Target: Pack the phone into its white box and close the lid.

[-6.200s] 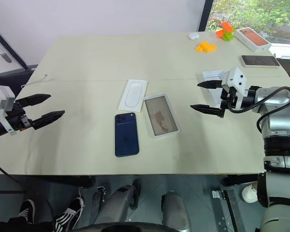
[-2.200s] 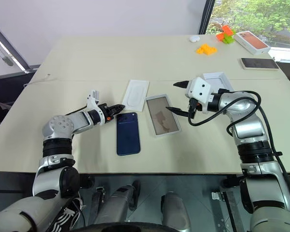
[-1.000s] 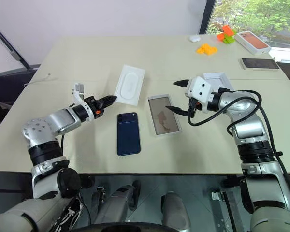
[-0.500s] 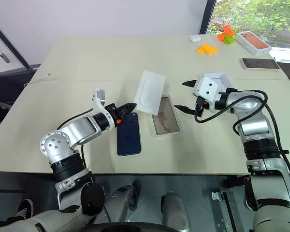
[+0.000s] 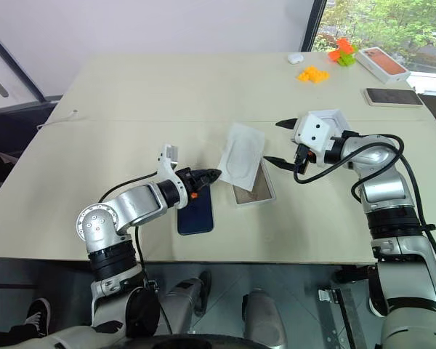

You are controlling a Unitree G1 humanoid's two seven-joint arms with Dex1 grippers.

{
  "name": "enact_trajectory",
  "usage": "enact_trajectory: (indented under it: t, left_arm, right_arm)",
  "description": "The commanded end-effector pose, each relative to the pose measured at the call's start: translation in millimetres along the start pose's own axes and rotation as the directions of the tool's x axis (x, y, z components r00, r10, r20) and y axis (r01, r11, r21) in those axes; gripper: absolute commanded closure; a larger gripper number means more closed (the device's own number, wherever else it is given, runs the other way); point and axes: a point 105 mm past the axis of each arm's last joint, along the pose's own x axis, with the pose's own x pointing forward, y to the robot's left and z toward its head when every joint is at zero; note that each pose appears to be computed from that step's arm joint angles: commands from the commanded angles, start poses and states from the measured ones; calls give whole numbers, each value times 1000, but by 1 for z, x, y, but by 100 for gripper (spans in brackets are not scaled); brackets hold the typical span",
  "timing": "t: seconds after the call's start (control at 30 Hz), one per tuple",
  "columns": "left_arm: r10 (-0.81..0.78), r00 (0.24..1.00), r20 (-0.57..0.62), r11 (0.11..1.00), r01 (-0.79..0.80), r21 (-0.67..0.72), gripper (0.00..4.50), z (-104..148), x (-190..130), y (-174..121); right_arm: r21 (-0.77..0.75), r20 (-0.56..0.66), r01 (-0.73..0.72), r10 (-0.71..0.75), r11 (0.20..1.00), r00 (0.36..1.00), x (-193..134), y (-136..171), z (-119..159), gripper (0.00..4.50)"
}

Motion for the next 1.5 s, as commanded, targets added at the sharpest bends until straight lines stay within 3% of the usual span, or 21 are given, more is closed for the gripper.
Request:
enact_trajectory:
  t: [0.03,0.8,0.9,1.13,1.5]
  left_arm:
    - [-40,998,-38,999,40,16,449,-6,1,-8]
    - [17,1000,0,999,-17,-43,449,-7,-8,-2]
    - [21,1000,2,999,-21,-45,354,-6,-8,-2]
    - [14,1000,-6,999,-14,-47,3,-6,-8,-4]
    - [-70,987,-143,993,82,82,3,-19,-21,-16]
  right_arm:
    - [-50,27,40,-39,998,999,-6,-11,13,0]
    - [-52,23,38,-37,998,999,-5,-8,11,0]
    - [-53,25,36,-35,998,999,-4,-8,12,0]
    - [-55,28,35,-34,998,999,-3,-9,13,0]
    - [-52,34,40,-39,998,999,-1,-9,13,0]
